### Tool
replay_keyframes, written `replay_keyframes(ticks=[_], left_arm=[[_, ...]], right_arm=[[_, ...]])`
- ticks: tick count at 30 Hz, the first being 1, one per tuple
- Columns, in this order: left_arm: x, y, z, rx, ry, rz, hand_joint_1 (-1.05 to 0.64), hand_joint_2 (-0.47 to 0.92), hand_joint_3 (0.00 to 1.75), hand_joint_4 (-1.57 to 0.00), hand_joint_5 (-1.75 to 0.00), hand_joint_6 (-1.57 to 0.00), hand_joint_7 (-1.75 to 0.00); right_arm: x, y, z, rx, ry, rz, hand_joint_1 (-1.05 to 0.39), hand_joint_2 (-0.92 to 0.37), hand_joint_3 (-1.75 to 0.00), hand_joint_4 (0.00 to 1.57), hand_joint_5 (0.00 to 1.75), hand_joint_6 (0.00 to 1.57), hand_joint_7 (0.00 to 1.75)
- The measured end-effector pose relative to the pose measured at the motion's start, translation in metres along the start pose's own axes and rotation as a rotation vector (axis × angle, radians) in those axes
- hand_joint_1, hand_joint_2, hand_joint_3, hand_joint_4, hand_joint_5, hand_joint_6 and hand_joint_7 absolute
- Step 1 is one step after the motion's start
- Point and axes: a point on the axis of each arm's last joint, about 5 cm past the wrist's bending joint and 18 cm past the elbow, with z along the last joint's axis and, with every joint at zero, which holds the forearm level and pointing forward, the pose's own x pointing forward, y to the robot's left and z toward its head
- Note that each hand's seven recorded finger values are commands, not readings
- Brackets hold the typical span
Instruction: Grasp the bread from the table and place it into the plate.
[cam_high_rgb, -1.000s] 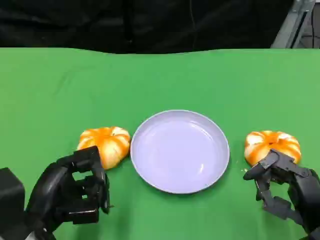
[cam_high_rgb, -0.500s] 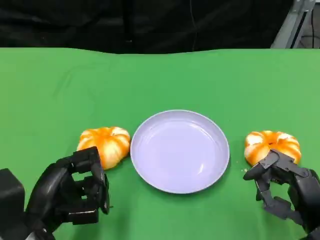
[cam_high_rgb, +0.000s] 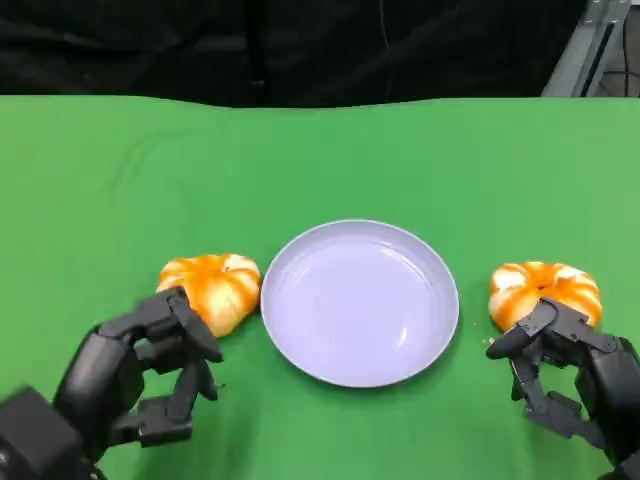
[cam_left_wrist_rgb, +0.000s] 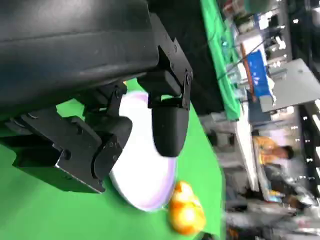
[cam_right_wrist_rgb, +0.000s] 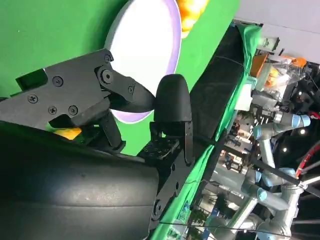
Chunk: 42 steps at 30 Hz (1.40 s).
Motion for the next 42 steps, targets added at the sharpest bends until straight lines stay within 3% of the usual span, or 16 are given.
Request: replay_keyframes(ticks=[3, 8, 9, 10, 13, 17, 24, 30, 38, 42], left_arm=[[-0.002, 0.0, -0.001, 0.163, -0.01, -0.016, -0.04, 0.81, 0.12, -0.45, -0.58, -0.73, -0.22], [-0.002, -0.001, 0.0, 0.26, -0.026, -0.005, -0.06, 0.83, 0.05, -0.47, -0.52, -0.76, -0.14], [-0.002, -0.002, 0.0, 0.26, -0.026, -0.002, -0.43, 0.85, 0.04, -0.35, -0.44, -0.68, -0.09], [-0.002, -0.002, 0.001, 0.307, -0.024, 0.001, -0.56, 0.85, 0.03, -0.31, -0.41, -0.66, -0.07], [0.001, -0.002, 0.008, 0.57, -0.032, -0.003, -0.72, 0.83, 0.01, -0.29, -0.37, -0.64, -0.04], [0.007, -0.001, 0.01, 0.816, -0.037, 0.04, -0.81, 0.79, 0.0, -0.26, -0.36, -0.61, -0.01], [0.028, 0.001, 0.012, 1.073, 0.054, 0.047, -0.86, 0.81, 0.01, -0.23, -0.3, -0.53, 0.0], [0.035, 0.003, 0.012, 1.133, 0.097, 0.023, -0.89, 0.84, 0.01, -0.28, -0.19, -0.51, 0.0], [0.048, 0.005, -0.003, 1.176, 0.183, -0.047, -0.92, 0.85, 0.0, -0.34, -0.09, -0.51, 0.0], [0.06, 0.001, -0.009, 1.167, 0.228, -0.064, -0.96, 0.92, 0.02, -0.29, -0.04, -0.41, 0.0]], right_arm=[[0.0, 0.0, 0.0, 0.0, 0.0, 0.0, -0.16, -0.73, -0.85, 0.76, 1.75, 0.72, 1.49], [0.0, 0.0, 0.0, 0.0, 0.0, -0.001, -0.16, -0.73, -0.85, 0.76, 1.75, 0.71, 1.49], [0.0, 0.0, 0.0, 0.0, 0.0, -0.001, -0.17, -0.73, -0.85, 0.76, 1.75, 0.71, 1.49], [0.0, 0.0, 0.0, 0.0, 0.0, -0.001, -0.17, -0.73, -0.85, 0.76, 1.75, 0.71, 1.49], [0.0, 0.0, 0.0, 0.0, -0.001, -0.001, -0.17, -0.74, -0.84, 0.76, 1.75, 0.71, 1.49], [0.0, -0.0003, 0.0, -0.001, -0.002, -0.002, -0.16, -0.73, -0.84, 0.76, 1.75, 0.72, 1.48], [-0.001, -0.0009, 0.0, -0.004, -0.002, -0.004, -0.17, -0.73, -0.85, 0.76, 1.75, 0.72, 1.49], [0.0, -0.0012, 0.001, -0.007, -0.004, -0.004, -0.17, -0.73, -0.86, 0.77, 1.75, 0.71, 1.5], [0.0, -0.0012, 0.001, -0.006, -0.006, -0.004, -0.17, -0.73, -0.85, 0.76, 1.75, 0.71, 1.49], [0.001, -0.001, 0.002, -0.012, -0.008, -0.003, -0.18, -0.72, -0.86, 0.77, 1.75, 0.71, 1.5]])
